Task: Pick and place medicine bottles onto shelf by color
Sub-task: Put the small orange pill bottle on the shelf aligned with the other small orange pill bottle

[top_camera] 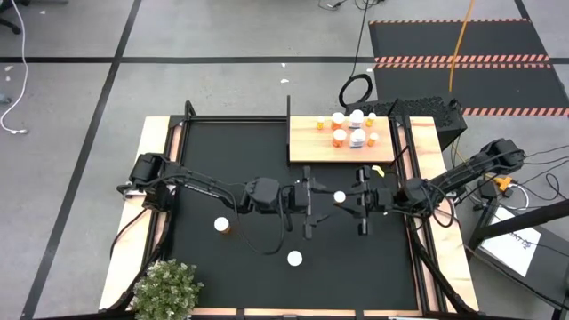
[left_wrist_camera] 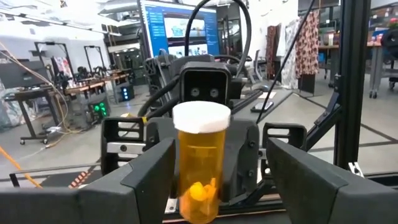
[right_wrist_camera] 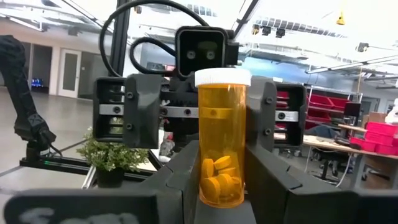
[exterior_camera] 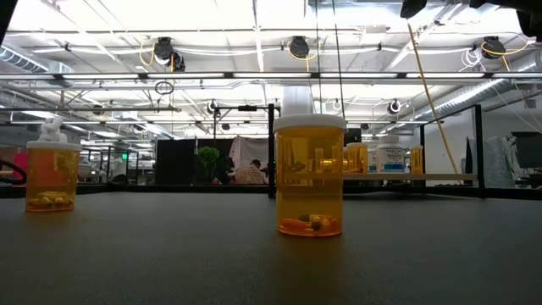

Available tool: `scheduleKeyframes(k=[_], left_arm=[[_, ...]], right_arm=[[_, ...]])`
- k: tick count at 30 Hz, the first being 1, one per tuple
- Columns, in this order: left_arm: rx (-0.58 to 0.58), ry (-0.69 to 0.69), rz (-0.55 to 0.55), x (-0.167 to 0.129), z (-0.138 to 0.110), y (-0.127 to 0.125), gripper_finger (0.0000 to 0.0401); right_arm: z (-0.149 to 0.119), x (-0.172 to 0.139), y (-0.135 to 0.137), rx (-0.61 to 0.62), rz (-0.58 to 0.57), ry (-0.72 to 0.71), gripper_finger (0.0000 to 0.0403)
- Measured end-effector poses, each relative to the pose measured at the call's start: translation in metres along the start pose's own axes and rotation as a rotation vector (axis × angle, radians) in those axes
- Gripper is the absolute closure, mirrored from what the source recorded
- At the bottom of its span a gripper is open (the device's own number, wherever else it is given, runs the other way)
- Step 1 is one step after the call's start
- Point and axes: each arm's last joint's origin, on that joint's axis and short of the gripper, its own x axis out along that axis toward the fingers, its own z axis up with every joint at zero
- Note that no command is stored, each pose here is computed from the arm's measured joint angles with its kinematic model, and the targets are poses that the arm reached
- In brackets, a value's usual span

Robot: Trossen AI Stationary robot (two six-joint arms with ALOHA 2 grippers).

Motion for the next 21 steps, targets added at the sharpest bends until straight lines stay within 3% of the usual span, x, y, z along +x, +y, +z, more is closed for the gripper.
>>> scheduleKeyframes(k=[5,15,21], left_arm=[[0.011,0.0,0.0,0.0,0.0,0.0,0.0162],[0.006,0.012,0.0,0.0005,-0.0014,0.0049,0.026],[0.002,0.03,-0.003,0.0006,-0.0029,0.0074,0.0285]], right_arm=[[-0.0017,0.0006,-0.002,0.005,-0.009,0.014,0.03],[-0.0027,0.001,-0.0029,0.01,-0.008,0.022,0.03],[-0.0031,0.001,-0.0028,0.008,-0.008,0.026,0.03]])
